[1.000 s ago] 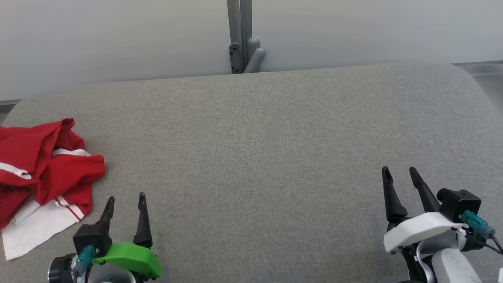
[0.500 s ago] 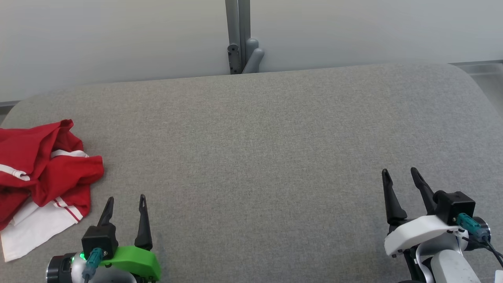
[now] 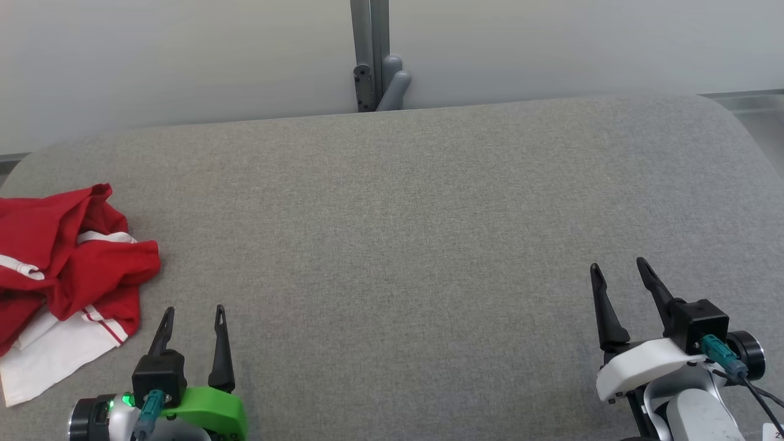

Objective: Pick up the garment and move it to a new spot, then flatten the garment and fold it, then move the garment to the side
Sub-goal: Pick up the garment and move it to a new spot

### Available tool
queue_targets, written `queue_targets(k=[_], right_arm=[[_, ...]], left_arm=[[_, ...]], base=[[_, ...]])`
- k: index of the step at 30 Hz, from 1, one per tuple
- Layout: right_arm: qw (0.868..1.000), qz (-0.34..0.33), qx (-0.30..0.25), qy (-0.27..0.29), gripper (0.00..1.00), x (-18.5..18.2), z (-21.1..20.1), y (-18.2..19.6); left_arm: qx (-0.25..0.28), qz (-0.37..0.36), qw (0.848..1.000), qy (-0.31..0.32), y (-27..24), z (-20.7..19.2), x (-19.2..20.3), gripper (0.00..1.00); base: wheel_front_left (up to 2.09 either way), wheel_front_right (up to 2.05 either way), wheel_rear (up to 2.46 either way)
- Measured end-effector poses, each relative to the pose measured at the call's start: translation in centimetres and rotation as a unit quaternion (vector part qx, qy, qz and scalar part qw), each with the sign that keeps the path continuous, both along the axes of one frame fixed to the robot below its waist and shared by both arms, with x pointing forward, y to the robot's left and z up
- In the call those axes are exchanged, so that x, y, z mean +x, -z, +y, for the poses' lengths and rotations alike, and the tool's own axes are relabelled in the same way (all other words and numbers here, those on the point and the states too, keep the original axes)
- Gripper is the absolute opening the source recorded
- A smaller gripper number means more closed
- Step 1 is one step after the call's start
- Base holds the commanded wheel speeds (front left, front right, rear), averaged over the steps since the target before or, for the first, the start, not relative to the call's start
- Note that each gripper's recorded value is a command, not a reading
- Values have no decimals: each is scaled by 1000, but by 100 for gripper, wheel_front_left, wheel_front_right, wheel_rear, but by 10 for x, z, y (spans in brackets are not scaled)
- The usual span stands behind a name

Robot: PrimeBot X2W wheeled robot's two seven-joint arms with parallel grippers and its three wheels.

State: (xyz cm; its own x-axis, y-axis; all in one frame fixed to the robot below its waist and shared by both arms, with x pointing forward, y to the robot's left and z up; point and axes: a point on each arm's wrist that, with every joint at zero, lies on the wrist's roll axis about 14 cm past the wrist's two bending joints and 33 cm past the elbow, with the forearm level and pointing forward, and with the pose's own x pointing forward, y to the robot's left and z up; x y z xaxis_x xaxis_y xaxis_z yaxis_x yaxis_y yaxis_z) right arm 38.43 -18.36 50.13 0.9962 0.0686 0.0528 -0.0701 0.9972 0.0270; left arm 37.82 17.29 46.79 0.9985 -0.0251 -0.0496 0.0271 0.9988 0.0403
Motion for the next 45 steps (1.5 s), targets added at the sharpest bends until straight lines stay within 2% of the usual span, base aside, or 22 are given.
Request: queue_targets(k=[11, 19, 28, 34, 40, 45], right_arm=[[999, 1, 0, -36, 100, 10, 25, 2], [995, 7, 17, -103, 100, 24, 74, 6], [976, 19, 31, -216, 100, 33, 159, 11], [964, 23, 35, -264, 100, 36, 195, 14], [961, 36, 27, -274, 100, 45, 198, 27], [964, 55, 19, -259, 100, 51, 179, 44]], left_arm=[[-9, 7, 999, -34, 5, 21, -11, 100], [-40, 19, 993, -112, 15, 68, -38, 100], [-65, 33, 976, -205, 27, 122, -88, 100], [-72, 38, 963, -256, 32, 147, -119, 100], [-85, 45, 956, -278, 37, 157, -121, 100], [-57, 10, 962, -268, 8, 177, -86, 100]], base=[[0, 0, 0], [0, 0, 0], [0, 0, 0], [0, 0, 0], [0, 0, 0], [0, 0, 0]])
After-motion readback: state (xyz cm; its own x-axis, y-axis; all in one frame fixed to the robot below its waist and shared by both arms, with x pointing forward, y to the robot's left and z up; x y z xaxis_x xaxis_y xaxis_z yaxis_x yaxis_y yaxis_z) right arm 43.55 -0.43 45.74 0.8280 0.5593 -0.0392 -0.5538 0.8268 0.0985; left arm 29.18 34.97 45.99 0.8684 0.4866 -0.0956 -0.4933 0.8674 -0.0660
